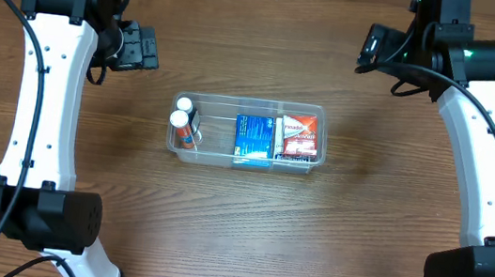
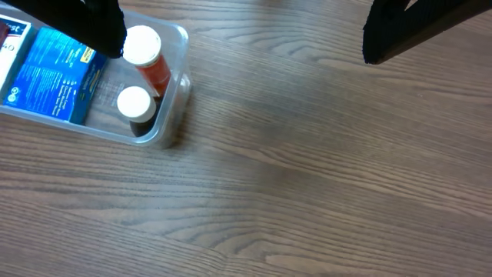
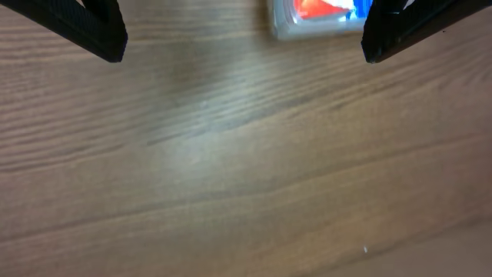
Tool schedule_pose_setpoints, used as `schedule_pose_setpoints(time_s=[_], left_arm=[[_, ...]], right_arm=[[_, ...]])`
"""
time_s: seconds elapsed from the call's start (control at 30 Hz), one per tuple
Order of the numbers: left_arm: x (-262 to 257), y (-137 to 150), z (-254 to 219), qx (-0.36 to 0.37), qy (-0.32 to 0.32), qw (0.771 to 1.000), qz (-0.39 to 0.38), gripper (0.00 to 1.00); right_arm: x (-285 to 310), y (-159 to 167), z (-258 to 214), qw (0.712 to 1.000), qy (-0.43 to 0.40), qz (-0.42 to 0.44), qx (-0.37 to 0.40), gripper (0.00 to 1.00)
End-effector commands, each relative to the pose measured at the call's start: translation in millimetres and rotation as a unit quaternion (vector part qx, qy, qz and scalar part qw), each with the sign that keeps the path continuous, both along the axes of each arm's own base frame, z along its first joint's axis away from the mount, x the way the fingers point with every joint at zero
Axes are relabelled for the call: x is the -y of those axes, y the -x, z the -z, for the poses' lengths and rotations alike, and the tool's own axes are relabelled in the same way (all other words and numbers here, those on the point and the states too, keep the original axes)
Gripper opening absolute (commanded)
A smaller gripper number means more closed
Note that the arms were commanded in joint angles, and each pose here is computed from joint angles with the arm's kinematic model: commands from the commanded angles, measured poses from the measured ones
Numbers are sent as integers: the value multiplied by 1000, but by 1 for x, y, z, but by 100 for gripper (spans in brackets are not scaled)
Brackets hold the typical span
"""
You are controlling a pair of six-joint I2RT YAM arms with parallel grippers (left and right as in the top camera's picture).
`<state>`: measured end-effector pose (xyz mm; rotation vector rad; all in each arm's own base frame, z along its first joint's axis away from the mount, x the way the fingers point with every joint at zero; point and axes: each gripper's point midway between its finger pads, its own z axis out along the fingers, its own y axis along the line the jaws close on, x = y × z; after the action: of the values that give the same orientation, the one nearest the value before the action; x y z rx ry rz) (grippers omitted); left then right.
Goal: Pack container
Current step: 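Release the red box and raise both arms away from the container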
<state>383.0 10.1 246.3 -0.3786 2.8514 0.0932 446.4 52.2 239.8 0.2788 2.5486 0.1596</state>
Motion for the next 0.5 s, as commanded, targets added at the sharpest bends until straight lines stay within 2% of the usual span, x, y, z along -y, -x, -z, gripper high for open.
schedule_pose_setpoints(time_s=[0.0, 0.27, 0.47], left_arm=[[-5, 12, -29, 37, -12, 999, 12, 100], [-4, 59, -85, 118, -10, 993, 13, 100], [-5, 111, -90, 165, -17, 986, 27, 100]], right_arm=[[1, 14, -30, 999, -8, 1, 34, 100], [15, 62, -41, 997, -1, 28, 65, 100], [22, 119, -28, 994, -4, 33, 108, 100]])
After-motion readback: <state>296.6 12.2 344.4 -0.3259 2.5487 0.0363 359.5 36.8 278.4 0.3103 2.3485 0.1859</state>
